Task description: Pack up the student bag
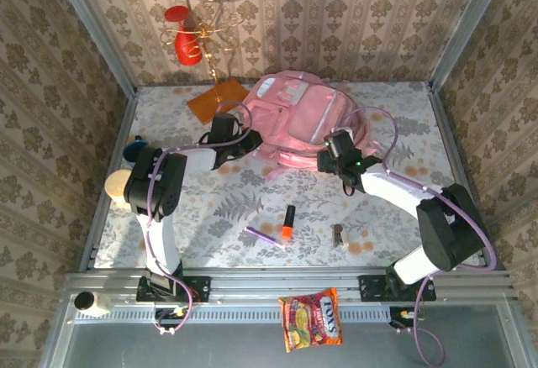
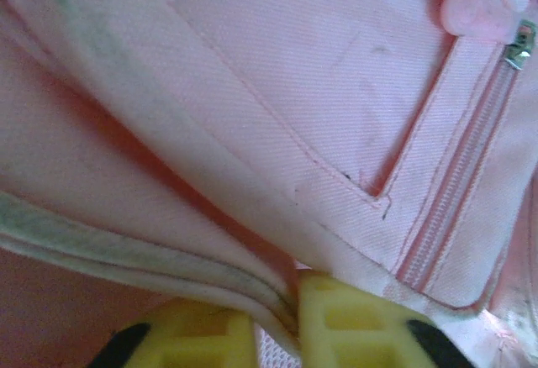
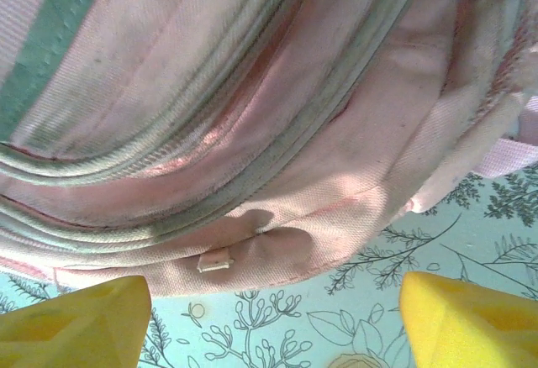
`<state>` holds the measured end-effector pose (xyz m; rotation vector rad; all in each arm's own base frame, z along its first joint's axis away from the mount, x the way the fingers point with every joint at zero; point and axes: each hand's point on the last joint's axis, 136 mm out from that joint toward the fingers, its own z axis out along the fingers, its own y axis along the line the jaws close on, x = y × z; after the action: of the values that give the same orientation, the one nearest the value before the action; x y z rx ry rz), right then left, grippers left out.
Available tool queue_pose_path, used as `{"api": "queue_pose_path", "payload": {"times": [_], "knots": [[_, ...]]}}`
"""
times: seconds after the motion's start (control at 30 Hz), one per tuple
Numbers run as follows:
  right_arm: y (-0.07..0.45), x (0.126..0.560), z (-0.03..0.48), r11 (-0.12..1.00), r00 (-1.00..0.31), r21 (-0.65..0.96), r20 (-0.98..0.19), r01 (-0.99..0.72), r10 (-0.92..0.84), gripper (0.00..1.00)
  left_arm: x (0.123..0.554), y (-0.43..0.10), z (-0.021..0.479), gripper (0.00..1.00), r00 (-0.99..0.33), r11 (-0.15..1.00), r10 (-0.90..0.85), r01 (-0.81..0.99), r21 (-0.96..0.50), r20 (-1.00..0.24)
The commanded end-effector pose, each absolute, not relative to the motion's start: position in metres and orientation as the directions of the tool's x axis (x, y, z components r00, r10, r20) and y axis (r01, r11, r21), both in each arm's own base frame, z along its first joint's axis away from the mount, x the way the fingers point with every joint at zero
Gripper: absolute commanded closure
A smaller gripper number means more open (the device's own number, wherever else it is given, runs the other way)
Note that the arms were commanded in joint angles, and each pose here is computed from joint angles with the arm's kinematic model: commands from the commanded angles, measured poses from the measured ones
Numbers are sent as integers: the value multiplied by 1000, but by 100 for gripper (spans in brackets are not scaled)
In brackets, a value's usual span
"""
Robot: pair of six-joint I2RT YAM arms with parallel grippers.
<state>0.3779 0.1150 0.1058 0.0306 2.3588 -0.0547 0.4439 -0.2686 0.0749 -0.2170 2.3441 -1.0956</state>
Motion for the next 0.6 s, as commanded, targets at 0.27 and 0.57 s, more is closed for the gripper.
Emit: {"api": "queue_pose_path", "payload": {"times": [0.27,0.57], "knots": [[198,315,151,920,-753,352,-649,-172,108,23,406,-292,94,100,-826,441,-490,41,-896,-279],[250,314,122,903,-784,389,-612,-184,104,28,384,-300,102,100,-813,537,-456,72,-841,-362]]}}
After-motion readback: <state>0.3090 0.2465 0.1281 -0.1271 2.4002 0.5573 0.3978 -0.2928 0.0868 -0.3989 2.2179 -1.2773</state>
